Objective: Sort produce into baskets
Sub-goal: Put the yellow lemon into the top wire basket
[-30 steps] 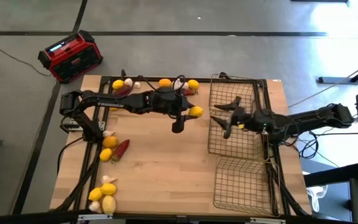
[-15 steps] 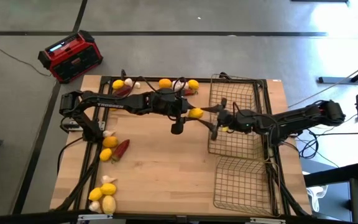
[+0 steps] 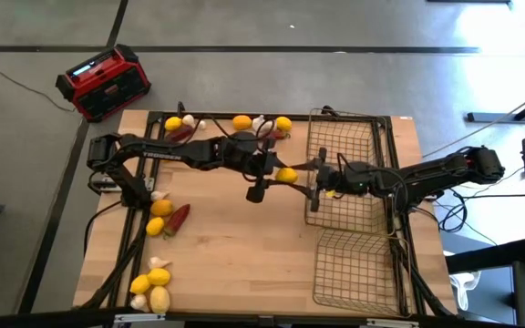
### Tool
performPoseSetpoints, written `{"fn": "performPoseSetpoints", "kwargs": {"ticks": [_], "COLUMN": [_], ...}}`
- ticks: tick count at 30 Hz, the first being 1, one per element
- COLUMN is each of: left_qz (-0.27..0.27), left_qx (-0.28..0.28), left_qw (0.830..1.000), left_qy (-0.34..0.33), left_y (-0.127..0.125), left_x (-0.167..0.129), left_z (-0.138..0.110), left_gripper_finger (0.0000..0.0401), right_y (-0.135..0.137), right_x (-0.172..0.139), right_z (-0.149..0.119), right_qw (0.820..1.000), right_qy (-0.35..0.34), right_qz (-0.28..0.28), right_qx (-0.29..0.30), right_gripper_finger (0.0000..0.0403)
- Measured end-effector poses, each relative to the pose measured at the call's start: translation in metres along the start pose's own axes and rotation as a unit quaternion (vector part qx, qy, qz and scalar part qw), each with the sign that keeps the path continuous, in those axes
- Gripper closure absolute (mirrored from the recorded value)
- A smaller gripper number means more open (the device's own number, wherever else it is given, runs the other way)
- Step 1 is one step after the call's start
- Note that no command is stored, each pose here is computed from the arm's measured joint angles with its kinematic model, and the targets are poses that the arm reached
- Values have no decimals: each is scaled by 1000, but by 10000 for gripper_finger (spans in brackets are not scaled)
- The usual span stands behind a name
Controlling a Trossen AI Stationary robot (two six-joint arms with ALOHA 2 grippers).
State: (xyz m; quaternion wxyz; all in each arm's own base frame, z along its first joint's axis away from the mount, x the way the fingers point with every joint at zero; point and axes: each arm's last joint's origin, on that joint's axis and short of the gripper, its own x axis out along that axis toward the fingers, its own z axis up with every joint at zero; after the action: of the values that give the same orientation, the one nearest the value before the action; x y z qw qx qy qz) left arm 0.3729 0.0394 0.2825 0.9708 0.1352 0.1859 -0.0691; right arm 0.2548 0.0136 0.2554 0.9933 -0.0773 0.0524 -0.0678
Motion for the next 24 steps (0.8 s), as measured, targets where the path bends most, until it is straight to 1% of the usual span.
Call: {"fn": "performPoseSetpoints", "kwargs": {"ticks": [2, 5, 7, 12, 15, 19, 24], "left_qz": [-5, -5, -5, -5, -5, -4, 0], "left_qx": [7, 7, 6, 0, -1, -21, -35], "left_qw": [1000, 1000, 1000, 1000, 1000, 1000, 999], "left_qy": [-2, -4, -3, -1, -1, -1, -1], "left_y": [-2, -2, -2, -2, -2, -1, 0], "left_x": [0, 0, 0, 0, 0, 0, 0], "left_z": [1, 1, 1, 0, 0, 0, 0], "left_gripper_finger": [221, 221, 221, 221, 221, 217, 177], "right_y": [1, 1, 1, 1, 1, 1, 0], "right_x": [0, 0, 0, 0, 0, 0, 0], "right_z": [1, 1, 1, 1, 1, 1, 1], "right_qw": [1000, 1000, 1000, 1000, 1000, 1000, 1000], "right_qy": [-7, -10, -8, -6, -6, -6, -7], "right_qz": [18, 20, 13, 14, 13, 11, 9], "right_qx": [1, 1, 0, -5, -6, -5, -9], "right_gripper_finger": [166, 173, 188, 242, 261, 259, 253]}}
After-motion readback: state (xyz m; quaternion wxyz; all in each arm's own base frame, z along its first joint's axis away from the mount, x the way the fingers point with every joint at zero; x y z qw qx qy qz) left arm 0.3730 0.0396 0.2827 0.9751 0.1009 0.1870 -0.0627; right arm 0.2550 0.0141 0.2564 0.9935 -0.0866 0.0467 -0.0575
